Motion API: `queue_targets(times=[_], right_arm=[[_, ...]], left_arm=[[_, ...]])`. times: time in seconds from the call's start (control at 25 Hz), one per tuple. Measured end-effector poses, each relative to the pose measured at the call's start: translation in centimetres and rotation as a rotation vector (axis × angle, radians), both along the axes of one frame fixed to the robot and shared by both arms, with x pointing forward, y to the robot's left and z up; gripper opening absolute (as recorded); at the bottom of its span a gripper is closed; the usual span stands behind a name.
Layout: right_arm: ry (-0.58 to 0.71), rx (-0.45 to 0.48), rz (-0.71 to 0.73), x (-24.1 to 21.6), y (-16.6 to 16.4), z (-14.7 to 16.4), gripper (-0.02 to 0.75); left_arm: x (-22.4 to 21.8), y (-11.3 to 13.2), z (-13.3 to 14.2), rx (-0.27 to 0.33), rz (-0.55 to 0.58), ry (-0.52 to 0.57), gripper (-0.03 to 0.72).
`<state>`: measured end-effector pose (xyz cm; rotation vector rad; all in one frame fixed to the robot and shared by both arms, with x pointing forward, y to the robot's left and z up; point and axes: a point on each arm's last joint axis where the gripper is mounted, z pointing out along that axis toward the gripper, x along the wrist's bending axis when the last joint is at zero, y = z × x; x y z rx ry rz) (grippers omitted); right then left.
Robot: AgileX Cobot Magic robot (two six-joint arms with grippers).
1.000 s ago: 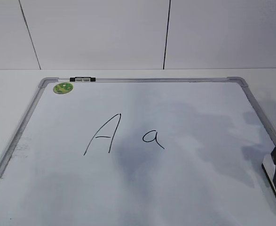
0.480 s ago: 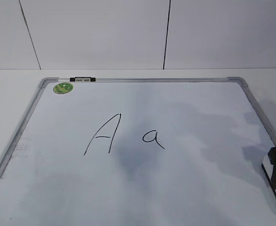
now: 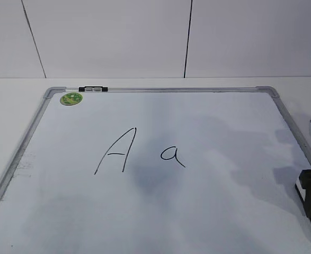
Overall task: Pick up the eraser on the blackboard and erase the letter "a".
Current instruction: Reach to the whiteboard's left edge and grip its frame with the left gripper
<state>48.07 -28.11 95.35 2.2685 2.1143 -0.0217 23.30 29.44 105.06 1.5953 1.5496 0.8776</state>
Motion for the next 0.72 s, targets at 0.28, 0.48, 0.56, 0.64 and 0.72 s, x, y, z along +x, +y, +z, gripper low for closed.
queue_targets(times=[0.28,0.48,0.56,0.64,0.72], right_arm=[[-0.002,0.0,0.0,0.07,0.01,-0.08,0.666],[-0.002,0.004,-0.003,0.07,0.04,-0.09,0.644],[-0.002,0.004,-0.003,0.07,0.04,-0.09,0.627],[-0.002,0.006,-0.004,0.07,0.06,-0.09,0.6],[-0.004,0.007,-0.004,0.09,0.06,-0.09,0.574]], left_arm=[[0.0,0.0,0.0,0.0,0.0,0.0,0.235],[0.0,0.0,0.0,0.0,0.0,0.0,0.235],[0.0,0.0,0.0,0.0,0.0,0.0,0.235],[0.0,0.0,0.0,0.0,0.0,0.0,0.235],[0.0,0.0,0.0,0.0,0.0,0.0,0.235]])
